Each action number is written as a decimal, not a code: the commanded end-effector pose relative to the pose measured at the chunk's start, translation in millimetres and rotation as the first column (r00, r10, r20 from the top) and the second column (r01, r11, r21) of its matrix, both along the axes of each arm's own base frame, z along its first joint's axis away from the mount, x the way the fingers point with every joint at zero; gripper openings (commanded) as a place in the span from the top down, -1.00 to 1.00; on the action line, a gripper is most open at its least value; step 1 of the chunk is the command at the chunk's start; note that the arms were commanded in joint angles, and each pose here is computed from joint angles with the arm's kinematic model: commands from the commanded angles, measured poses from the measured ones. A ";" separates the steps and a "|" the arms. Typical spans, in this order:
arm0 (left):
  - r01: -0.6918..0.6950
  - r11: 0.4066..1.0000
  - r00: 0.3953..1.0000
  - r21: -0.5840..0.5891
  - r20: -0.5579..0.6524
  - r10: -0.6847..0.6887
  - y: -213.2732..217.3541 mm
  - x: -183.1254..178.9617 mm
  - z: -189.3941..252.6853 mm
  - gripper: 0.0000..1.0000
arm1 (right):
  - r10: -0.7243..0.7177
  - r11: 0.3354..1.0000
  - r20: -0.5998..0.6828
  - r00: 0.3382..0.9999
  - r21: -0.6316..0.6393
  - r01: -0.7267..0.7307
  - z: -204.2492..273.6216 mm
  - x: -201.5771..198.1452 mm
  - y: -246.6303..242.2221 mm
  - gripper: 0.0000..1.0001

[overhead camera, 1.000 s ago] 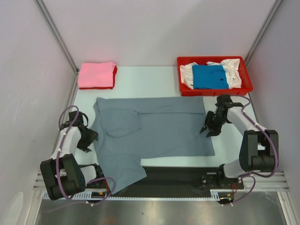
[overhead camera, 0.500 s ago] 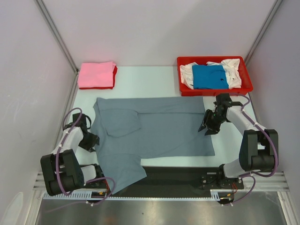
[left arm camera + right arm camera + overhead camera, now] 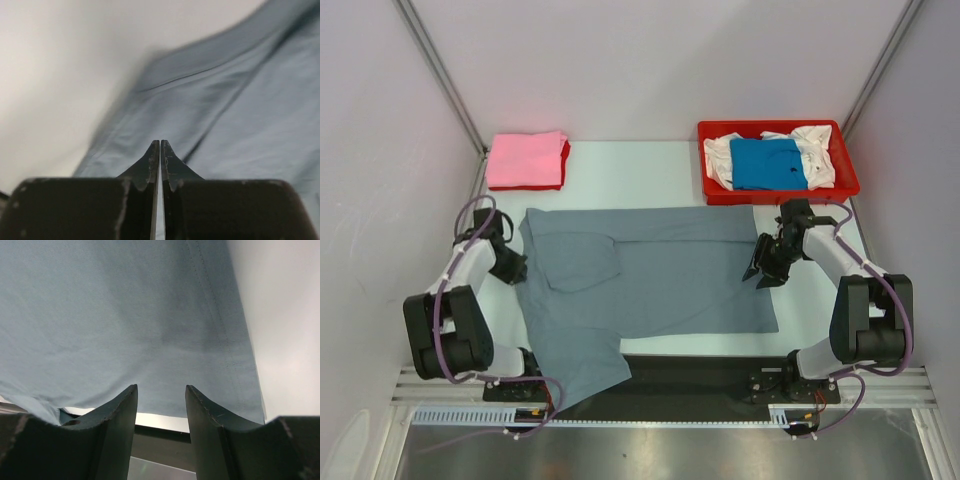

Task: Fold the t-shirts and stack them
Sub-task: Fold the tshirt

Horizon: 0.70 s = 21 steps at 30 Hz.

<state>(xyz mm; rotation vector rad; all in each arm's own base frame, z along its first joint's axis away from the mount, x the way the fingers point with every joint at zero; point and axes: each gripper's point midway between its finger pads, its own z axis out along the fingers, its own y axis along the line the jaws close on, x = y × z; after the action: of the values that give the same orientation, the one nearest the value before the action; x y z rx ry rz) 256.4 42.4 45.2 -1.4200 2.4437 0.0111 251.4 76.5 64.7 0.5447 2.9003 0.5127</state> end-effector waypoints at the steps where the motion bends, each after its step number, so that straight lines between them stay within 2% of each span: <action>1: 0.086 0.996 0.992 0.028 0.087 -0.088 -5.0 44.5 20.0 0.88 | 0.017 1.000 0.043 0.999 -0.002 -0.017 9.0 11.3 1.6 0.02; 4: 0.119 0.992 0.990 0.031 0.073 -0.121 -13.6 62.0 21.9 0.87 | 0.021 1.000 0.049 0.999 -0.008 -0.020 10.4 13.6 1.2 0.02; 6: 0.102 0.993 0.995 0.059 -0.001 -0.102 -9.8 47.2 28.3 0.88 | 0.024 1.000 0.052 0.998 -0.006 -0.024 12.4 14.6 1.9 0.02; 7: 0.095 0.991 0.995 0.097 -0.011 -0.094 -3.8 40.3 33.2 0.55 | 0.021 1.000 0.050 0.999 -0.008 -0.020 12.2 14.0 1.3 0.02; 8: 0.100 0.989 0.995 0.106 -0.026 -0.098 -2.6 30.3 36.6 0.32 | 0.021 1.000 0.053 0.998 -0.006 -0.021 12.4 13.8 1.9 0.02; 9: 0.105 0.988 0.994 0.117 0.001 -0.106 -2.5 23.3 47.5 0.24 | 0.020 1.000 0.050 0.999 -0.002 -0.020 11.7 12.4 2.5 0.02; 11: 0.121 0.991 0.992 0.053 -0.043 -0.119 -15.9 -4.9 37.4 0.24 | 0.020 1.000 0.055 0.998 0.001 -0.020 12.3 11.9 3.0 0.02; 12: 0.116 0.993 0.993 0.030 -0.013 -0.115 -23.2 -13.9 41.6 0.25 | 0.020 1.000 0.052 0.998 0.003 -0.020 11.6 10.4 3.6 0.02; 13: 0.100 0.994 0.994 -0.047 -0.042 -0.102 -38.6 -32.7 27.1 0.31 | 0.017 1.000 0.050 0.999 0.000 -0.017 10.6 9.7 2.8 0.02; 15: 0.110 0.990 0.992 -0.087 -0.045 -0.114 -57.4 -49.9 20.2 0.31 | 0.015 1.000 0.050 0.999 0.002 -0.015 10.3 9.7 2.6 0.02; 16: 0.081 0.991 0.995 -0.106 -0.057 -0.088 -63.5 -62.2 15.9 0.22 | 0.015 1.000 0.053 0.998 0.002 -0.015 11.8 10.8 2.7 0.02; 19: 0.106 0.987 0.988 -0.121 -0.101 -0.118 -79.6 -81.4 14.1 -0.12 | 0.015 1.000 0.055 0.998 0.002 -0.015 12.7 11.8 2.2 0.02; 21: 0.103 0.987 0.983 -0.120 -0.142 -0.120 -80.4 -95.9 13.6 -0.16 | 0.016 1.000 0.053 0.998 0.005 -0.016 12.1 11.5 3.2 0.02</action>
<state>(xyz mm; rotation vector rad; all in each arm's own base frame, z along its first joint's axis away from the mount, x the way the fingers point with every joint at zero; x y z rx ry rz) 177.4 -28.5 55.1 -1.2872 2.6673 -0.0406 254.7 78.0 67.7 0.5316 2.8912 0.5156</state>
